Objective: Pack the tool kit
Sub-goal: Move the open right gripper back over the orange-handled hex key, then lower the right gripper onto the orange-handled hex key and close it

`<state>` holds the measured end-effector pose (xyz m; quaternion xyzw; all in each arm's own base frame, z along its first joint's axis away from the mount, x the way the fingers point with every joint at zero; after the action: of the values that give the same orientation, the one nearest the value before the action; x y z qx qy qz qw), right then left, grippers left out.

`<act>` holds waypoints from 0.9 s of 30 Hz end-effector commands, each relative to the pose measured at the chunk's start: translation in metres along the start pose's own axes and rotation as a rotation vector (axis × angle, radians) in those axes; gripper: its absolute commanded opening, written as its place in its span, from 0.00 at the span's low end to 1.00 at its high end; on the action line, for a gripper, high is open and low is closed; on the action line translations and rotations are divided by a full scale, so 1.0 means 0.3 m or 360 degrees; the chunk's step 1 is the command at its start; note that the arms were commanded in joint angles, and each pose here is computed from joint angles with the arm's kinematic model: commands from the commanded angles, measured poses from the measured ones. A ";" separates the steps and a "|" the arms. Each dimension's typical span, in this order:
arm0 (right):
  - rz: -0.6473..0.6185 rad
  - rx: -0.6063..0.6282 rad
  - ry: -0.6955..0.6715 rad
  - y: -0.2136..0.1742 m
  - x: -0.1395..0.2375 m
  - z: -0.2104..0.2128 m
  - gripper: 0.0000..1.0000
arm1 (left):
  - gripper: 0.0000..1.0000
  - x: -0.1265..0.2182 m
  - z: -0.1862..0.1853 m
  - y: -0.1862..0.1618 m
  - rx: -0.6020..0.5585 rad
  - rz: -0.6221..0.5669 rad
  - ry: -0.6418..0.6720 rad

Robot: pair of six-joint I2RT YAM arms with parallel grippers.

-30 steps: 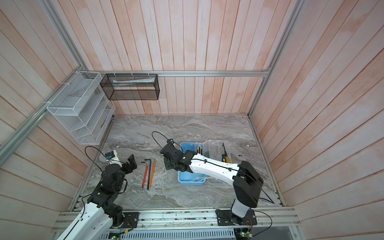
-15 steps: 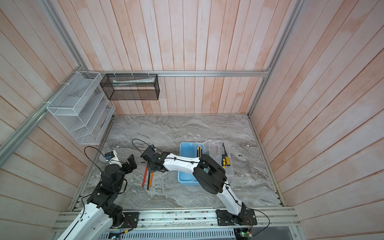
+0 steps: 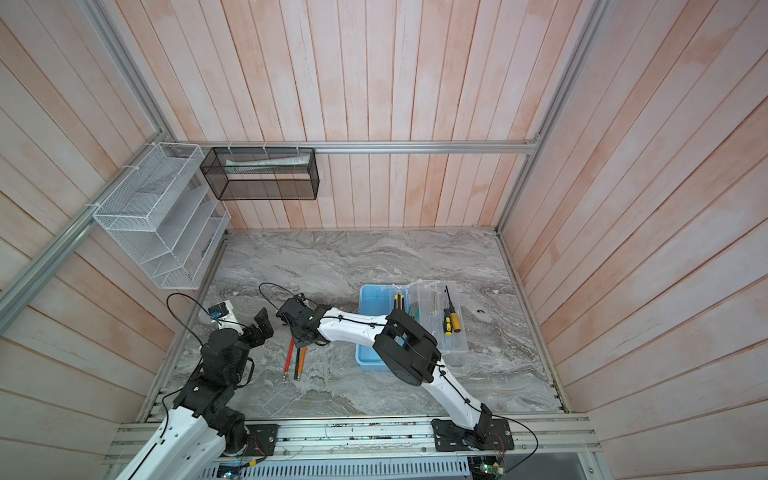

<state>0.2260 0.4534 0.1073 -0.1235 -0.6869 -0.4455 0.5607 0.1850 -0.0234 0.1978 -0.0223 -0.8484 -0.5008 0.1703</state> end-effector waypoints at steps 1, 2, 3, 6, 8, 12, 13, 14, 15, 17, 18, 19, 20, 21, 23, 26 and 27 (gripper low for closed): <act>0.0039 0.0026 -0.0025 -0.010 -0.020 0.016 0.43 | 1.00 0.003 0.003 0.001 0.0002 -0.0007 -0.0002; 0.0046 0.0029 -0.0025 -0.011 -0.025 0.019 0.43 | 1.00 0.003 0.003 0.001 0.0002 -0.0008 -0.0003; 0.0060 0.0038 -0.0032 -0.014 -0.029 0.021 0.43 | 1.00 0.003 0.004 0.000 0.0000 -0.0005 -0.0001; 0.0095 0.0060 -0.0058 -0.022 -0.031 0.018 0.40 | 1.00 0.003 0.005 -0.001 0.0000 -0.0006 -0.0002; 0.0110 0.0078 -0.0079 -0.032 -0.026 0.015 0.38 | 1.00 0.003 0.005 -0.001 0.0001 -0.0006 -0.0001; 0.0126 0.0123 -0.0173 -0.046 -0.021 -0.011 0.32 | 1.00 0.004 0.005 0.000 0.0002 -0.0008 -0.0003; 0.0135 0.0133 -0.0202 -0.051 -0.023 -0.017 0.31 | 1.00 0.004 0.004 0.001 0.0002 -0.0009 -0.0005; 0.0143 0.0157 -0.0233 -0.055 -0.026 -0.023 0.30 | 1.00 0.004 0.004 0.001 0.0002 -0.0010 -0.0004; 0.0151 0.0171 -0.0266 -0.057 -0.029 -0.029 0.29 | 1.00 0.005 0.004 0.002 0.0003 -0.0010 -0.0004; 0.0166 0.0192 -0.0295 -0.058 -0.033 -0.038 0.26 | 1.00 0.004 0.004 0.002 0.0003 -0.0010 -0.0004; 0.0164 0.0201 -0.0307 -0.057 -0.034 -0.040 0.24 | 1.00 0.004 0.004 0.002 0.0002 -0.0011 -0.0005; 0.0157 0.0206 -0.0308 -0.054 -0.035 -0.042 0.24 | 1.00 0.004 0.004 0.001 0.0003 -0.0010 -0.0004; 0.0149 0.0212 -0.0301 -0.051 -0.037 -0.042 0.21 | 1.00 0.004 0.005 0.000 0.0001 -0.0009 -0.0003; 0.0134 0.0219 -0.0293 -0.045 -0.037 -0.039 0.19 | 1.00 0.004 0.004 0.001 0.0002 -0.0010 -0.0006; 0.0111 0.0230 -0.0270 -0.031 -0.039 -0.033 0.18 | 1.00 0.004 0.004 0.001 0.0004 -0.0010 -0.0006; 0.0083 0.0237 -0.0247 -0.010 -0.046 -0.027 0.15 | 1.00 0.003 0.003 0.000 0.0001 -0.0006 -0.0006; 0.0082 0.0239 -0.0243 -0.006 -0.049 -0.026 0.14 | 1.00 0.003 0.004 0.000 0.0000 -0.0006 -0.0004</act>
<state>0.2296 0.4492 0.1043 -0.1296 -0.7467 -0.3836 0.5278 0.1846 -0.0233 0.1987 -0.0212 -0.8492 -0.5002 0.1681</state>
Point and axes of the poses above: each gripper's point midway between its finger pads, its own x axis back along the fingers, its own z axis along the line the jaws close on, y = z × x, the point moved 9 cm from there along x, back along the fingers, and after that the axes turned 14 degrees about x, right-handed, at the moved point
